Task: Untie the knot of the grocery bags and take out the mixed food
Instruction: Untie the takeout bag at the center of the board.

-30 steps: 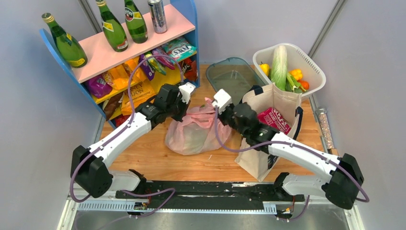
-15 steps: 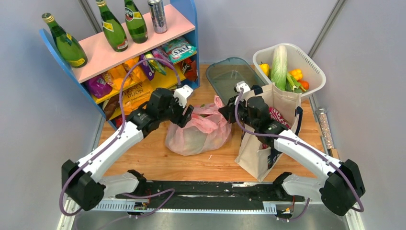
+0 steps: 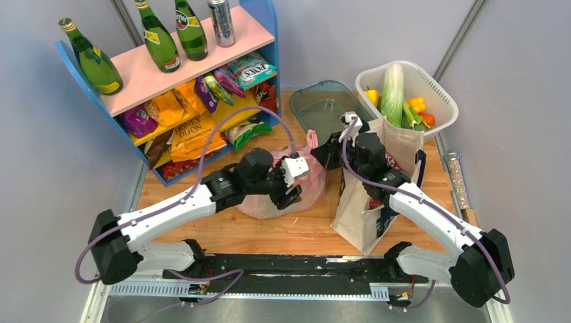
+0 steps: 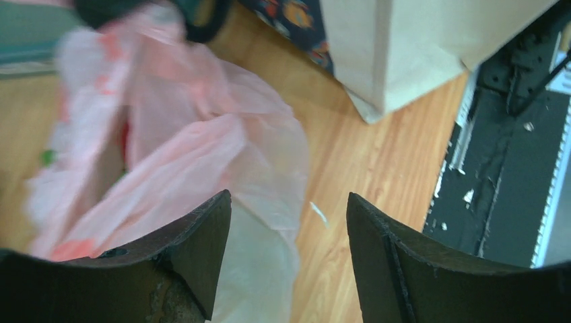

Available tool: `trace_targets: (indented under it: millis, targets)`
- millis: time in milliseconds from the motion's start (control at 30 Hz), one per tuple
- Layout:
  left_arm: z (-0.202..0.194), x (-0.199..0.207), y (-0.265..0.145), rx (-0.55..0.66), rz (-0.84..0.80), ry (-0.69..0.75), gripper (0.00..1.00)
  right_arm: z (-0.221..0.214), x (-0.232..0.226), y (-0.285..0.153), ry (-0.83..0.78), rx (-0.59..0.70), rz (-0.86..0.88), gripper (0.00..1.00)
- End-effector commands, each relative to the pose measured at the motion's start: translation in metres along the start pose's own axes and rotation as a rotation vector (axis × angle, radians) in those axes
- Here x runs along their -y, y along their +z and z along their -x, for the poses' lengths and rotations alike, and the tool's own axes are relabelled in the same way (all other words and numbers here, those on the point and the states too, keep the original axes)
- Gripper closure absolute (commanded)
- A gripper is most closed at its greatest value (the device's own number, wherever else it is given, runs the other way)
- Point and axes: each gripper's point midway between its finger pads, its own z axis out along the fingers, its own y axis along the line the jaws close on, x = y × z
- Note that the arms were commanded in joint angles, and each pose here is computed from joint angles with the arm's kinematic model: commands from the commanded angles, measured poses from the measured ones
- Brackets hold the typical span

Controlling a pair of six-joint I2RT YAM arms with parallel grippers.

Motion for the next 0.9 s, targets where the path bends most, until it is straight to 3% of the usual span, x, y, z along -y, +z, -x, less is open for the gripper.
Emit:
trace_targets:
  millis: [0,200,367,867]
  targets:
    - [0.008,0.025,0.022,-0.011,-0.098,-0.001,0.3,0.016,-0.01,-0.009,0.055,0.056,0.047,1.0]
    - [-0.015,0.002,0.037,-0.115,0.031,0.001,0.3,0.019,-0.012,-0.016,0.067,0.076,0.065,1.0]
    - [-0.025,-0.03,0.042,-0.168,0.205,0.069,0.23,0.022,-0.014,-0.019,0.065,0.087,0.08,1.0]
    - [-0.015,-0.086,0.039,-0.157,0.517,0.294,0.24,0.017,-0.016,-0.015,0.078,0.072,0.107,1.0]
